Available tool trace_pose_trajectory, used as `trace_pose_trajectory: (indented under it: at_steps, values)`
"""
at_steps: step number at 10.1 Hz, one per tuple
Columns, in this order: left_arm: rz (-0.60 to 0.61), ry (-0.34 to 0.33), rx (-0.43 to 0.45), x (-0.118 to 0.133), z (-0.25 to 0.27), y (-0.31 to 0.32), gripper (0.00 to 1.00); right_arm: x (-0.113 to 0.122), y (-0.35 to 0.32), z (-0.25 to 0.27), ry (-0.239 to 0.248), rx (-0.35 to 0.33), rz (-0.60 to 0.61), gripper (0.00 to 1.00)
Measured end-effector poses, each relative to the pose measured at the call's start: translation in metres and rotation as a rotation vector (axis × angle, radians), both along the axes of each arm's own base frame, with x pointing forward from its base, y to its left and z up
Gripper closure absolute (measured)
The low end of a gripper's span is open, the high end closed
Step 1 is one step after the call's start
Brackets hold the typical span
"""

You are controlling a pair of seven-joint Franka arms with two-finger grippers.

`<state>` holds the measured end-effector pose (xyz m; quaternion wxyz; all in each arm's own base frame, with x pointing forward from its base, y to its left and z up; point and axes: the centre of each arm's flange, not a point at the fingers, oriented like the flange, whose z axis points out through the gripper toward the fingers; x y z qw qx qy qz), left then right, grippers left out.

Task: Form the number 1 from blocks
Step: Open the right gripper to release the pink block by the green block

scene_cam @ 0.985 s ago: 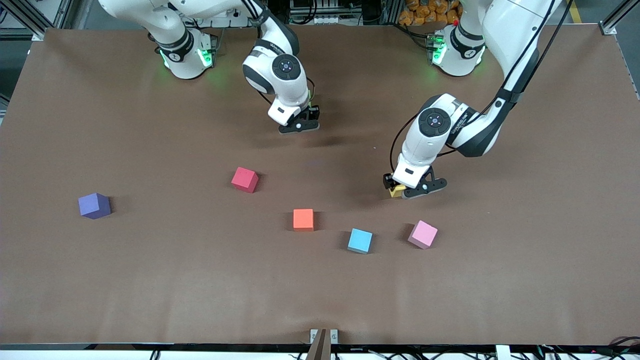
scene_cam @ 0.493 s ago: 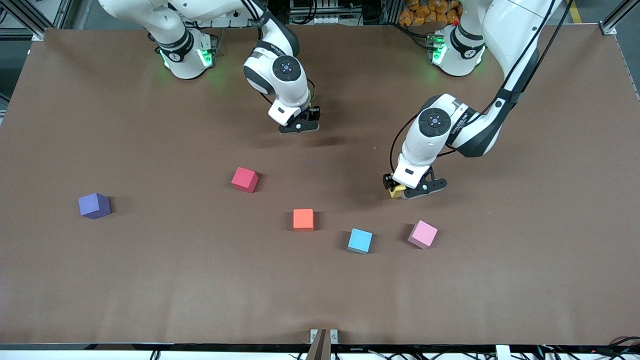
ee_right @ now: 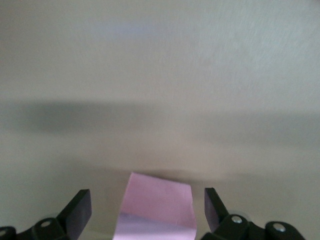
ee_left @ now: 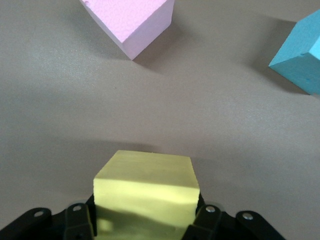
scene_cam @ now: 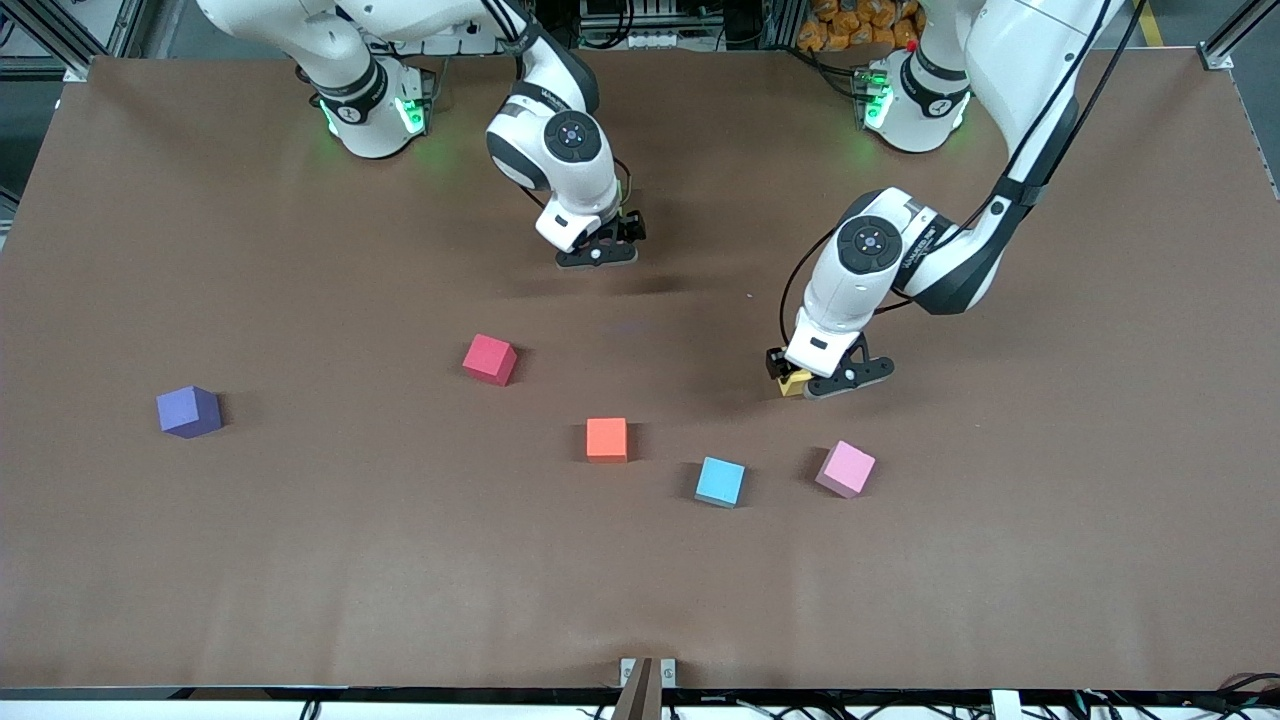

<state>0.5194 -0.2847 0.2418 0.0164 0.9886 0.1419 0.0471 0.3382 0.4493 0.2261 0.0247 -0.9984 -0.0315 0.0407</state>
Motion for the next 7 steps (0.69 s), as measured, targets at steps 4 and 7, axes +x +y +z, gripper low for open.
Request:
trace_pose_trajectory:
  at_steps: [4, 7]
  values:
    - [-0.040, -0.044, -0.027, 0.004, 0.020, -0.031, 0.35, 0.094, -0.019, 0.074, -0.087, 0.031, -0.037, 0.00]
    - [-0.128, -0.063, -0.066, -0.015, 0.027, -0.100, 0.35, 0.188, -0.084, 0.117, -0.188, 0.067, -0.094, 0.00]
